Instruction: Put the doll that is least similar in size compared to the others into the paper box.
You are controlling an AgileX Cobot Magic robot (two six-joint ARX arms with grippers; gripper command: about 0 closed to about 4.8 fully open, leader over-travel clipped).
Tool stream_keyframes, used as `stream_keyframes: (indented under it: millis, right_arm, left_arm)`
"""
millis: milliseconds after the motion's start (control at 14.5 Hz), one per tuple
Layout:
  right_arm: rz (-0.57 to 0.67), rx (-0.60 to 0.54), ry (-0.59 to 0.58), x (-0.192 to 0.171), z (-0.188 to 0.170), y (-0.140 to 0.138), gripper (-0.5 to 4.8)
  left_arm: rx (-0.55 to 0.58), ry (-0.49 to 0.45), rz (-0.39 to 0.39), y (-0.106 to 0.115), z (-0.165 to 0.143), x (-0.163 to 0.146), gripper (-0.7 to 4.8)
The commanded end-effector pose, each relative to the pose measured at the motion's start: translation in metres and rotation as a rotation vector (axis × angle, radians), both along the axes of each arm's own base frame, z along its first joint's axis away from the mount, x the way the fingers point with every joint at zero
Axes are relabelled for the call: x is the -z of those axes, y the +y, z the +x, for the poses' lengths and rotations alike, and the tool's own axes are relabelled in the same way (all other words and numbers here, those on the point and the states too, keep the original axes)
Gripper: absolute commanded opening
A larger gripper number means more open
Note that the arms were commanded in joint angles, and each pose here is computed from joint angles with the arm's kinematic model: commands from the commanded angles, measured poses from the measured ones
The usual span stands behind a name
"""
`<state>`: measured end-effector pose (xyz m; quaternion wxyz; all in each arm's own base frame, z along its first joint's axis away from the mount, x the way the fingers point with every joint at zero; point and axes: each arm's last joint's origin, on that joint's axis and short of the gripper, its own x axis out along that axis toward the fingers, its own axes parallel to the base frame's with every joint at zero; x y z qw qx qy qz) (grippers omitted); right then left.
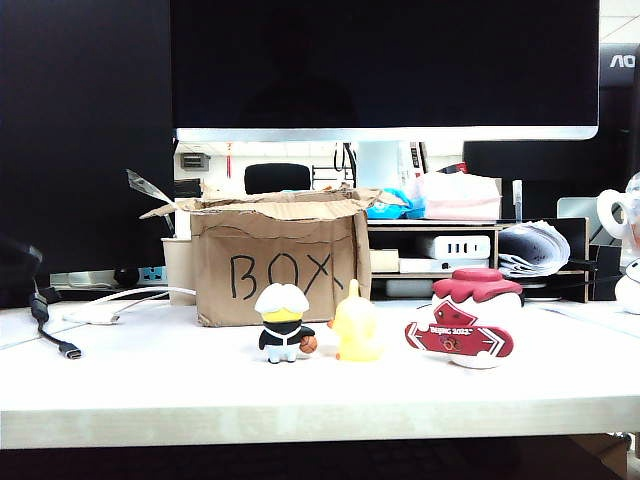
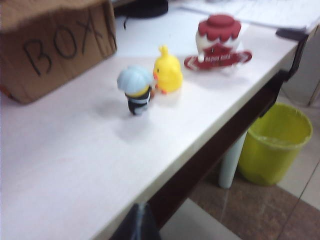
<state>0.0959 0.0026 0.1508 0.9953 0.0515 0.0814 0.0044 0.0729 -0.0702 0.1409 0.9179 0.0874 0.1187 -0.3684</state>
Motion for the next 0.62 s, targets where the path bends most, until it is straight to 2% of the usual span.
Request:
stream_keyframes:
  millis: [69,206,275,344,413,551,619]
  right_arm:
    - [0.145,-0.169,-0.006,-0.001,0.0,0.006,-0.05]
    - [0.278,-0.287,-0.016,-0.005,-0.001,0.009,-0.05]
    - [0.285,-0.323,-0.029,-0.007,-0.001,0.01,-0.05]
    - [0.308,-0.321,-0.043,-0.009,-0.001,0.01,-0.05]
    - [0.433,-0.314,-0.093,-0.019,-0.001,0.01,-0.06]
    - [0.463,-0.329,-0.165,-0.036,-0.004,0.01,-0.06]
    - [0.464,-0.323,-0.153,-0.053,-0.007,0.01,-0.06]
  left_arm:
    - [0.004,0.015,0.014,0.0,-0.001,0.002,-0.05]
    - [0.004,0.015,0.013,0.0,-0.001,0.002,-0.05]
    - [0.004,0.015,0.013,0.0,-0.001,0.002,-0.05]
    - [0.004,0.015,0.013,0.0,-0.001,0.002,-0.05]
    - [0.004,0.015,0.013,0.0,-0.001,0.002,-0.05]
    - [0.004,0.014,0.013,0.0,-0.001,0.002,-0.05]
    - [0.004,0.014,0.013,0.0,-0.001,0.002,-0.05]
